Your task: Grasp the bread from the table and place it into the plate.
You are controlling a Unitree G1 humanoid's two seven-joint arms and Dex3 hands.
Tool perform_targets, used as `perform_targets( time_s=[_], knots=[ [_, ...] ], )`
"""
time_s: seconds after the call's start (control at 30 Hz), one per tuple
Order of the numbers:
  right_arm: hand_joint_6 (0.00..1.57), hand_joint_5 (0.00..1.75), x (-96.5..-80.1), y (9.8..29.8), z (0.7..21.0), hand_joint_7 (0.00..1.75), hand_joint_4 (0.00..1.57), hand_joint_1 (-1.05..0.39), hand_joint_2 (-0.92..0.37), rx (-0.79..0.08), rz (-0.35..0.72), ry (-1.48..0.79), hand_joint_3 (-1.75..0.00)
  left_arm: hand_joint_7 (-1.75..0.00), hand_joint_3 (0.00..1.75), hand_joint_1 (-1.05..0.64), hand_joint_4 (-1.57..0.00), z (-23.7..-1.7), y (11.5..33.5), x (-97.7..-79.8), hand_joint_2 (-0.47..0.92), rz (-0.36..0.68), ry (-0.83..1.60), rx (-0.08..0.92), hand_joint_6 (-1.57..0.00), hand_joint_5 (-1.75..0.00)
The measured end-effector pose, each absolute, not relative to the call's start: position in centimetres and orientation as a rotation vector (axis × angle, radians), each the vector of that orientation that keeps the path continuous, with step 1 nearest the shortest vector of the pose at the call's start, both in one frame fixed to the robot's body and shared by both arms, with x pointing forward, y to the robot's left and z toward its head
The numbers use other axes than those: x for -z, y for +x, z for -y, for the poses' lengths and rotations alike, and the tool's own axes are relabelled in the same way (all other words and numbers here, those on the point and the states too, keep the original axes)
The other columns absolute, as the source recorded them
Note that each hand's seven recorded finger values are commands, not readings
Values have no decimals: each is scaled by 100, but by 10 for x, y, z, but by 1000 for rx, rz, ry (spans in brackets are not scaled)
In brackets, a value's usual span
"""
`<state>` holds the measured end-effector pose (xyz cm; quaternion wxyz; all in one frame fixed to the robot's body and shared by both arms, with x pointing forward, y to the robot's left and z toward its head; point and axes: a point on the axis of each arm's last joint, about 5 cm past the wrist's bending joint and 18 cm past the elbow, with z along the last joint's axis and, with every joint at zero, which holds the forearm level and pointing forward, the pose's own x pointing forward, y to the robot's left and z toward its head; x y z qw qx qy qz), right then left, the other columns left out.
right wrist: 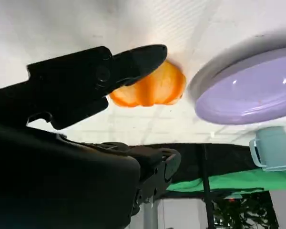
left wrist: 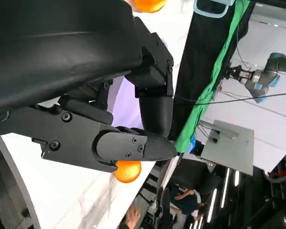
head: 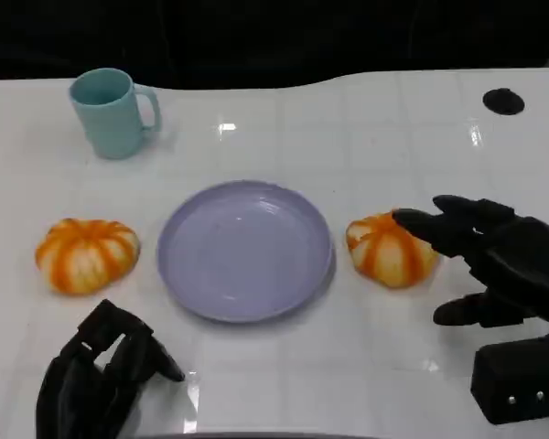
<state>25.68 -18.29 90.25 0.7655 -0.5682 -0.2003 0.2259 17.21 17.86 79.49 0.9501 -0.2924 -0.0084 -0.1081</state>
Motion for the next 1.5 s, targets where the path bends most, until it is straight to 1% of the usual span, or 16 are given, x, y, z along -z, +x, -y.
perform_targets(
  time_s=[0.3,0.43,0.67,0.93,1.13,1.23,1.33,1.37,1.43,1.47,1.5],
  knots=[
    [24,3,-889,275,174,1,21,-46,-83,-487,439,-1381,0,-150,25,-55,-62,-178,173,-795,92,18,-597,219,-51,-175],
    [25,2,-885,281,169,1,22,-47,-84,-515,425,-1427,0,-150,27,-54,-61,-178,173,-795,92,20,-598,222,-51,-175],
    [26,1,-879,292,161,0,23,-50,-86,-539,393,-1476,-1,-149,27,-55,-61,-177,173,-795,92,29,-596,226,-51,-175],
    [23,1,-869,295,148,0,23,-51,-86,-554,335,-1513,0,-149,27,-55,-61,-177,173,-795,92,29,-598,225,-51,-175],
    [23,0,-869,299,134,0,23,-51,-87,-553,315,-1546,0,-150,27,-56,-62,-177,173,-795,92,31,-596,228,-51,-175],
    [25,1,-869,300,131,1,26,-49,-87,-551,305,-1551,0,-150,25,-57,-63,-177,172,-795,92,30,-593,229,-53,-175],
    [31,4,-868,300,127,3,33,-43,-87,-546,292,-1535,0,-150,25,-57,-63,-178,171,-795,92,31,-590,228,-53,-175],
    [37,5,-868,300,125,3,45,-39,-87,-543,289,-1524,0,-149,25,-56,-63,-178,171,-795,92,31,-589,228,-53,-175],
    [46,7,-867,299,123,4,58,-36,-88,-537,281,-1503,-1,-149,25,-56,-63,-178,170,-796,92,34,-588,228,-53,-175],
    [60,13,-867,299,123,6,75,-31,-90,-534,278,-1499,-1,-149,25,-56,-63,-179,170,-796,92,35,-587,228,-52,-175],
    [82,38,-866,299,122,7,90,-27,-91,-528,276,-1492,-5,-149,25,-56,-63,-179,169,-796,92,35,-587,228,-53,-175]
  ],
)
